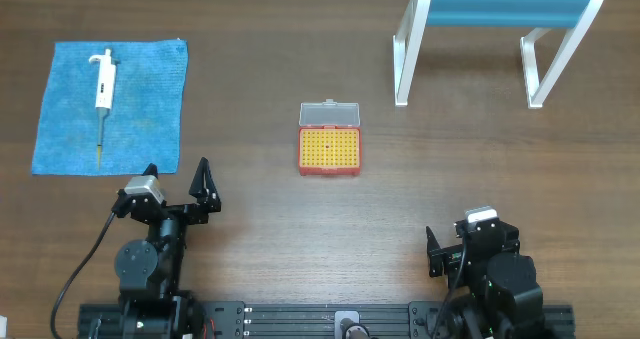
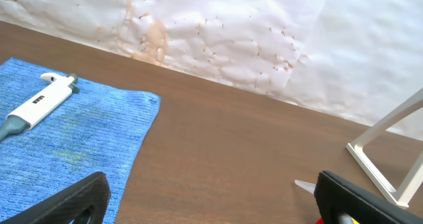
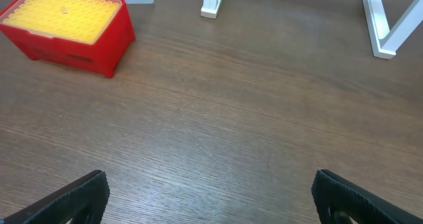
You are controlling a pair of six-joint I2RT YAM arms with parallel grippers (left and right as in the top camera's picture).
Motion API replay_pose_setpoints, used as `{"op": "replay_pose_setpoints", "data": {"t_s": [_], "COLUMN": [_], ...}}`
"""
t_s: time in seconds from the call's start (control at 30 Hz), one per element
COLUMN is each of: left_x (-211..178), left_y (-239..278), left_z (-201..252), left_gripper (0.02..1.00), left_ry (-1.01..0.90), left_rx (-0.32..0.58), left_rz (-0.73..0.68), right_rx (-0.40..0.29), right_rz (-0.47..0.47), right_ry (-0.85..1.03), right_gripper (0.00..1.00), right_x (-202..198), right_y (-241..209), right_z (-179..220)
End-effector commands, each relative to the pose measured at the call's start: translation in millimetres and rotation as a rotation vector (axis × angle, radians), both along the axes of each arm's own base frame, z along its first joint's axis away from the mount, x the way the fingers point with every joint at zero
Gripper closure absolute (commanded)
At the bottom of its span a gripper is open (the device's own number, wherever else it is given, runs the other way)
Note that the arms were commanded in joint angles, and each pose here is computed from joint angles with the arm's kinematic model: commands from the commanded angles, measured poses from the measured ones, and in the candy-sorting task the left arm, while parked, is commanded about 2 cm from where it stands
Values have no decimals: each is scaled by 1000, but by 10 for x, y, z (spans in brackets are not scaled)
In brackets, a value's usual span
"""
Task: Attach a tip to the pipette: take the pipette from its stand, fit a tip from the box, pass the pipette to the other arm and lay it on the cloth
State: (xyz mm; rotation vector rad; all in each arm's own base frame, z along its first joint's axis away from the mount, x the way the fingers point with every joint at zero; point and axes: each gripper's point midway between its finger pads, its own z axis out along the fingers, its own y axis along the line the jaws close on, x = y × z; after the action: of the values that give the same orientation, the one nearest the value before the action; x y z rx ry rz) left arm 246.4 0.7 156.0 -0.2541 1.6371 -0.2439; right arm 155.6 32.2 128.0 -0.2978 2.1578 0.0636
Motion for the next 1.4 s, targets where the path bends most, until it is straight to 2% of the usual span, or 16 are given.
{"op": "replay_pose_setpoints", "data": {"t_s": [0.03, 0.43, 0.53, 0.63, 0.7, 0.77, 0.93, 1.4], "left_x": [-5, -5, -5, -5, -5, -5, -5, -5], "left_y": [26, 26, 26, 26, 26, 26, 26, 26], "left_z": [-4, -4, -3, -4, -4, -4, -4, -4], "left_gripper": [23, 23, 20, 23, 23, 23, 23, 23], "left_ry": [-1, -1, -2, -1, -1, -1, -1, -1], "left_rx": [18, 18, 18, 18, 18, 18, 18, 18], "left_rz": [12, 12, 12, 12, 12, 12, 12, 12], "right_rx": [2, 4, -5, 36, 52, 61, 45, 38], "right_rz": [-12, -19, -108, -208, -194, -167, -172, -197], "right_ry": [-11, -16, -235, -530, -609, -607, -535, -537], "right_gripper": [5, 5, 5, 5, 5, 5, 5, 5], "right_x": [10, 18, 370, 792, 871, 912, 905, 905], "right_y": [-15, -25, -156, -335, -322, -273, -297, -361], "right_z": [14, 25, 374, 617, 616, 466, 292, 294]}}
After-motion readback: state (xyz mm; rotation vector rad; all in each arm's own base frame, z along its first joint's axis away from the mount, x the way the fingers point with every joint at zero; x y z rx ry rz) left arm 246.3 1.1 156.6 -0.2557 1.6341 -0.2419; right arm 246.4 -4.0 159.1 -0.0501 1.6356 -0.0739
